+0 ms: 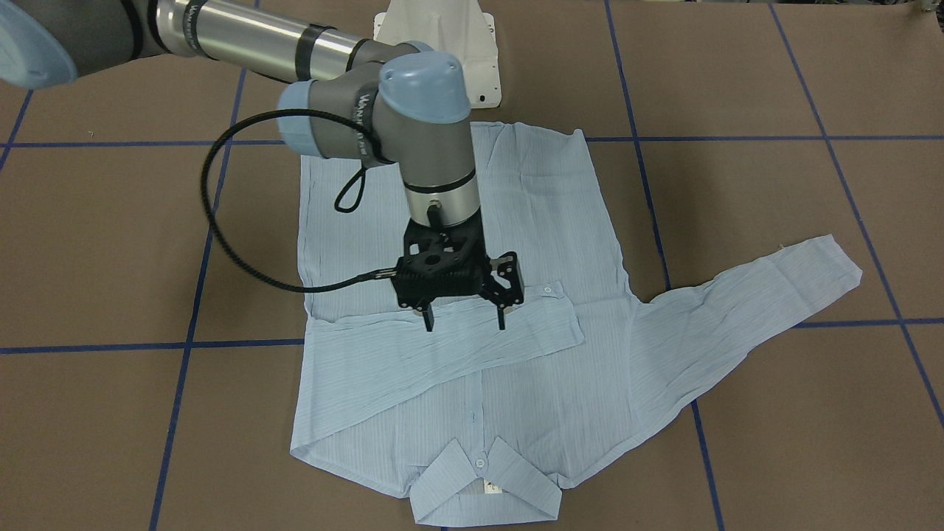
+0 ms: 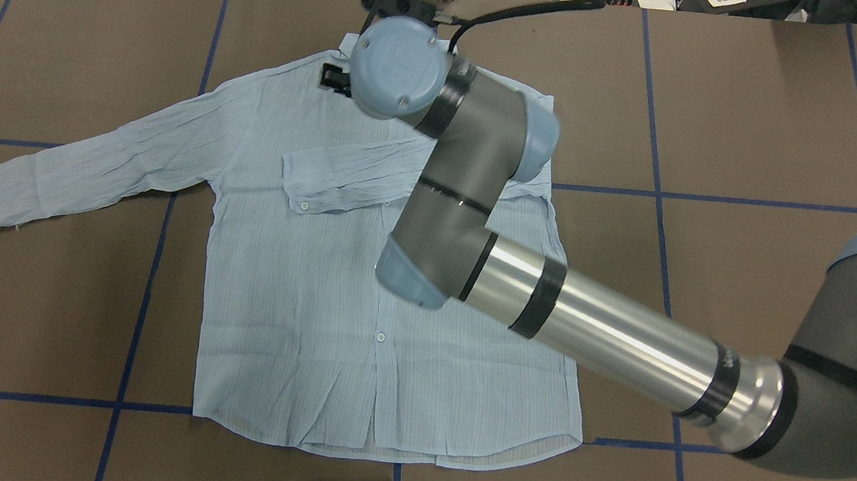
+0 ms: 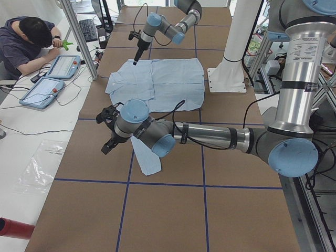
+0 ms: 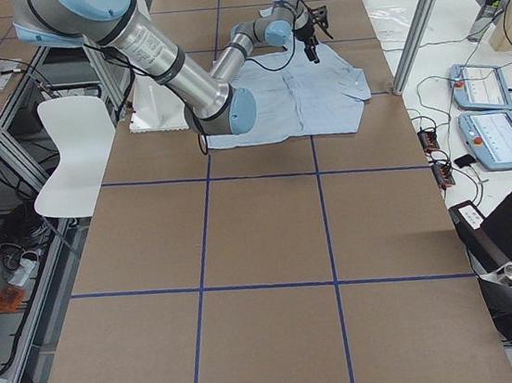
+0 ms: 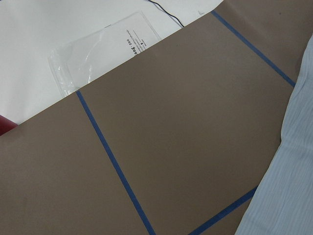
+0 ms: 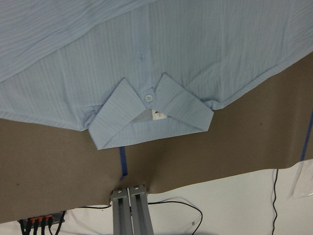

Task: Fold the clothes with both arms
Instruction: 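Release the sleeve and raise the right gripper away from the shirt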

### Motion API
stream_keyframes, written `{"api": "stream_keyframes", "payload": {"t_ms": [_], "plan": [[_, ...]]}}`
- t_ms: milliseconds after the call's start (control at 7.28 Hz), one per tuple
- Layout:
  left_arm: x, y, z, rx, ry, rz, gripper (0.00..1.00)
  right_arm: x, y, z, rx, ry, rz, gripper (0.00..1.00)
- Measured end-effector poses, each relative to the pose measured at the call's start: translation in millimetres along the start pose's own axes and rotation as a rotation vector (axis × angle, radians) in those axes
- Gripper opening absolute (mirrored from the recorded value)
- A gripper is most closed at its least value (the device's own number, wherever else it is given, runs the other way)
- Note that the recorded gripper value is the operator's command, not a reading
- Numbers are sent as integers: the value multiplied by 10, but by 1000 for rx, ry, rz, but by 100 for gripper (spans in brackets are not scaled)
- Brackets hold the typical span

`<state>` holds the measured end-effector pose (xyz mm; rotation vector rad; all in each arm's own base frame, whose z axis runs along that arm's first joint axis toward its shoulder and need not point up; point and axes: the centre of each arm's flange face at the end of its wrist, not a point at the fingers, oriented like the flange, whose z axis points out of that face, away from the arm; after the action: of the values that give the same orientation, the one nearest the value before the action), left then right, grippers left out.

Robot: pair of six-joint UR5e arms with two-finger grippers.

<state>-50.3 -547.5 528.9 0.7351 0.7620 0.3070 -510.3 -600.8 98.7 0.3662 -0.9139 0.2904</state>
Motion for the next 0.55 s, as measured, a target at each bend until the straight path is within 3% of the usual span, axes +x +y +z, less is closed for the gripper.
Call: {"api": "stream_keyframes", "payload": {"t_ms": [137,275,549], "plan": [[207,-7,60,55,32,-7,100,487,-318,-228,-42,25,-24,100],[590,98,294,89,105,-36,100,1087,-458,-530,-68,37,-74,100],[1301,567,741,98,214,-202,100,2297,-619,-1106,-109,50,-178,100]]}}
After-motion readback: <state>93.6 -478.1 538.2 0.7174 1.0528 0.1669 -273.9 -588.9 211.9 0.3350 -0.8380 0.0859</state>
